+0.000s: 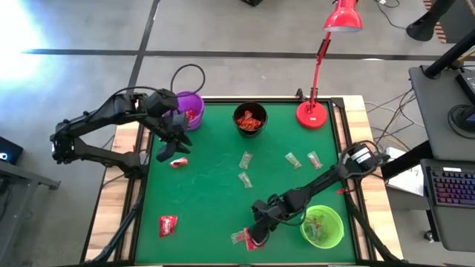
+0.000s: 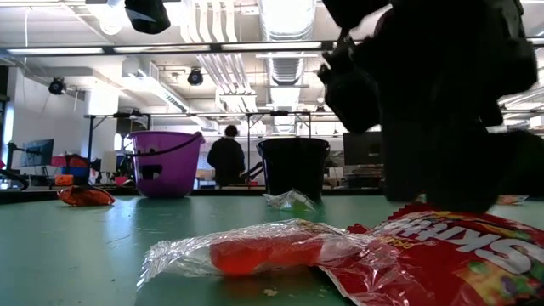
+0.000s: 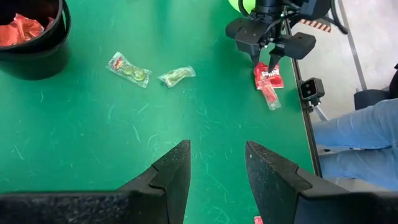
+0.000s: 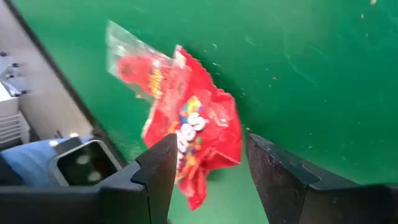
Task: Sort candy
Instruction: Put the red candy into the purple bucket
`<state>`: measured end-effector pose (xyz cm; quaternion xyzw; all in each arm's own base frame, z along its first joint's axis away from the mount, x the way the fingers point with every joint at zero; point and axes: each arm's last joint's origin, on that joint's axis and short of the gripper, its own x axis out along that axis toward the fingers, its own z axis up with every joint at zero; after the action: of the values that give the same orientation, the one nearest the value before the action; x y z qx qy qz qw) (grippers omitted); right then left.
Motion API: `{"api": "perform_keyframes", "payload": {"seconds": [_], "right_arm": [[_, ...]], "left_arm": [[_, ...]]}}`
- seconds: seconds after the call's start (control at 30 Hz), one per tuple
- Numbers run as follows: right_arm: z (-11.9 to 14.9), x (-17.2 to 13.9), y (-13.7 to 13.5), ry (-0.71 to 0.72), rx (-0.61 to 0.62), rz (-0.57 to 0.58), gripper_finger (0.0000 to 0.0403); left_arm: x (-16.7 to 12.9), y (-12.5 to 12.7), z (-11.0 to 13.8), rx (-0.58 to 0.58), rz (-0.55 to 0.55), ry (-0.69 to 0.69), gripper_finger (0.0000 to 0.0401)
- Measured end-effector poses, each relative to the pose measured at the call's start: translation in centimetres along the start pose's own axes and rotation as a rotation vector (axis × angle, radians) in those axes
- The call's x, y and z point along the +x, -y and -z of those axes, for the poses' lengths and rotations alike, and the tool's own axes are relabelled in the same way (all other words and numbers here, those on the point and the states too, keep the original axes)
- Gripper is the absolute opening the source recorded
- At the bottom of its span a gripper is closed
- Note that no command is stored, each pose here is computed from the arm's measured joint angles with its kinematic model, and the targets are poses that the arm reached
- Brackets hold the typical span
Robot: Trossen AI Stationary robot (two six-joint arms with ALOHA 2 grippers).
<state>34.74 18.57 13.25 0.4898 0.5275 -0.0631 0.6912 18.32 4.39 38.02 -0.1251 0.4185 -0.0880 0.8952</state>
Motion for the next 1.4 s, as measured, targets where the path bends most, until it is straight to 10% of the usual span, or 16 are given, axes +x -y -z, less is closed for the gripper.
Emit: {"api": "perform_keyframes", "payload": {"seconds": [0.43,0.93,1.4], "right_arm": [[-0.4,1.9,-0.4,-0.007,-0.017,0.016,0.0178],[-0.5,2.0,-0.2,0.020,0.058,0.045,0.0022],[-0.3,-1.8,-1.8,0.056,0.063,0.176,0.0008]], "left_arm": [[0.3,-0.1,-0.1,0.013,0.001,-0.009,0.0135],[0.3,-0.1,0.1,0.029,0.003,-0.031,0.0135],[0.1,0.0,0.7,0.054,0.008,-0.078,0.0135]]}}
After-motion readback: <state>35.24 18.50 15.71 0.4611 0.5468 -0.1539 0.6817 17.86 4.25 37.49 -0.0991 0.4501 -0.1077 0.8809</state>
